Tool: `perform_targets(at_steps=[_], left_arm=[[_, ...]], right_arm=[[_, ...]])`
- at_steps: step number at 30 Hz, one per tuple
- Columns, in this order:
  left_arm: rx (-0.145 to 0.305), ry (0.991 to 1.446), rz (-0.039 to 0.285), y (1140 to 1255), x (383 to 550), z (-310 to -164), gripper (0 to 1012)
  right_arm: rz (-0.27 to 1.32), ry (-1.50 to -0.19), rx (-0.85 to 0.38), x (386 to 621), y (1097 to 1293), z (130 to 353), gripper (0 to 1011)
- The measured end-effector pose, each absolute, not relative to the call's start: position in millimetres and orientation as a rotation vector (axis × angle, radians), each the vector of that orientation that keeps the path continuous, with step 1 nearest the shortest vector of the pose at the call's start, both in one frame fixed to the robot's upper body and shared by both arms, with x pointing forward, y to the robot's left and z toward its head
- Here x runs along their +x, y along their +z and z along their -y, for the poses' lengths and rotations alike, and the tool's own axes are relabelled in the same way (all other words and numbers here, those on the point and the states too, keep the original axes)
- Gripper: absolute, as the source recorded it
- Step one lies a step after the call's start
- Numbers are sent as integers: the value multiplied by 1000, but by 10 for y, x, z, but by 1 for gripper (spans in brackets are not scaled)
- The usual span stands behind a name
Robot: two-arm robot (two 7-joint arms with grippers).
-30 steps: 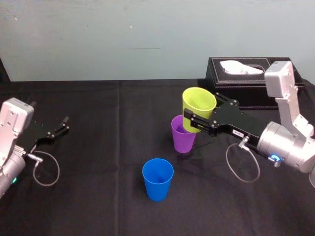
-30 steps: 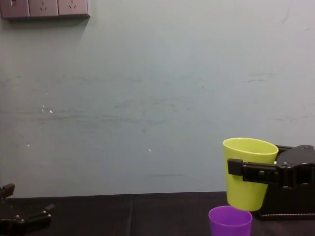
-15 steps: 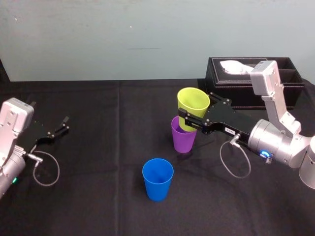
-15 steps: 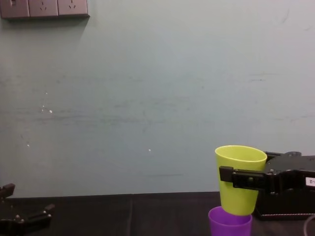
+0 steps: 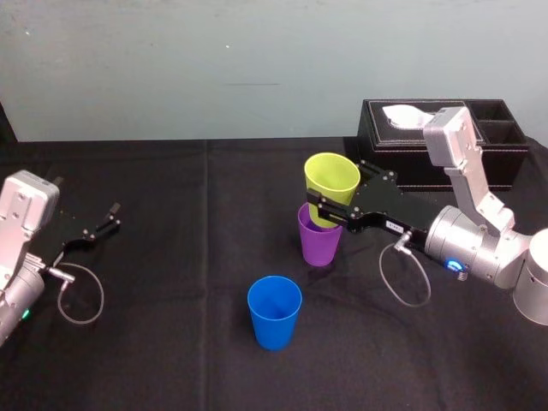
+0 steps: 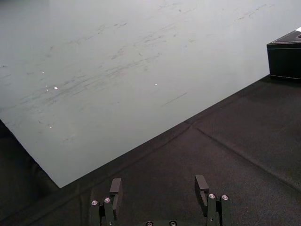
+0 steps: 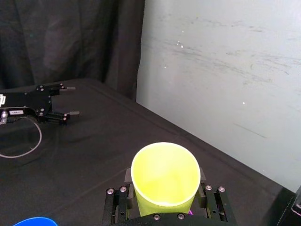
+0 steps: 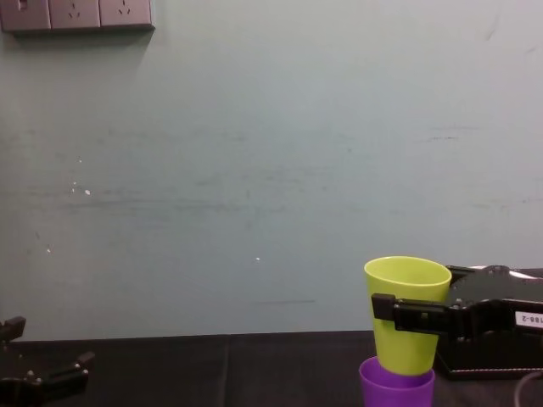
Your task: Stack the three plastic cups sequentially using one hand.
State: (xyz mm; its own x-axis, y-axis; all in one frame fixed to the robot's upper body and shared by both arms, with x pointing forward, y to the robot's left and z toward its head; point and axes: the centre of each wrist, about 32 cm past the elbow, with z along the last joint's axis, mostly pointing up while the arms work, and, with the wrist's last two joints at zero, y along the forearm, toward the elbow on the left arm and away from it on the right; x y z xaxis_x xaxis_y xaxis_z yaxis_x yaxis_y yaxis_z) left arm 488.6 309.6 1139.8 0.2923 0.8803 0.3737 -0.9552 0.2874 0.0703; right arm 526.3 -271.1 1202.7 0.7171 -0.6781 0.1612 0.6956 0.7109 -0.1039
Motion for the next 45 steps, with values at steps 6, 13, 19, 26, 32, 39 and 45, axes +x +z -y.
perform_targets(at_steps=[6,13,19,26,32,39,45], left_arm=[[304,1248,285,11398,4886,-3097,1010],[304,1248,285,11398,4886,-3097,1010],[304,1248,285,11398,4886,-3097,1010],[305,1248,285,11398,4886,-3097,1010],[304,1248,285,11398,4886,-3097,1010],[304,1248,285,11398,4886,-3097,1010],[304,1248,285,11398,4886,-3097,1010]], right_arm=[[114,-753,-178,5313,12000,2699,739],[112,-751,-189,5360,11971,2695,739],[109,-751,-194,5383,11949,2698,739],[106,-753,-200,5398,11906,2695,739],[102,-755,-208,5404,11854,2693,739],[95,-744,-198,5410,11827,2703,739],[95,-745,-198,5409,11827,2703,739]])
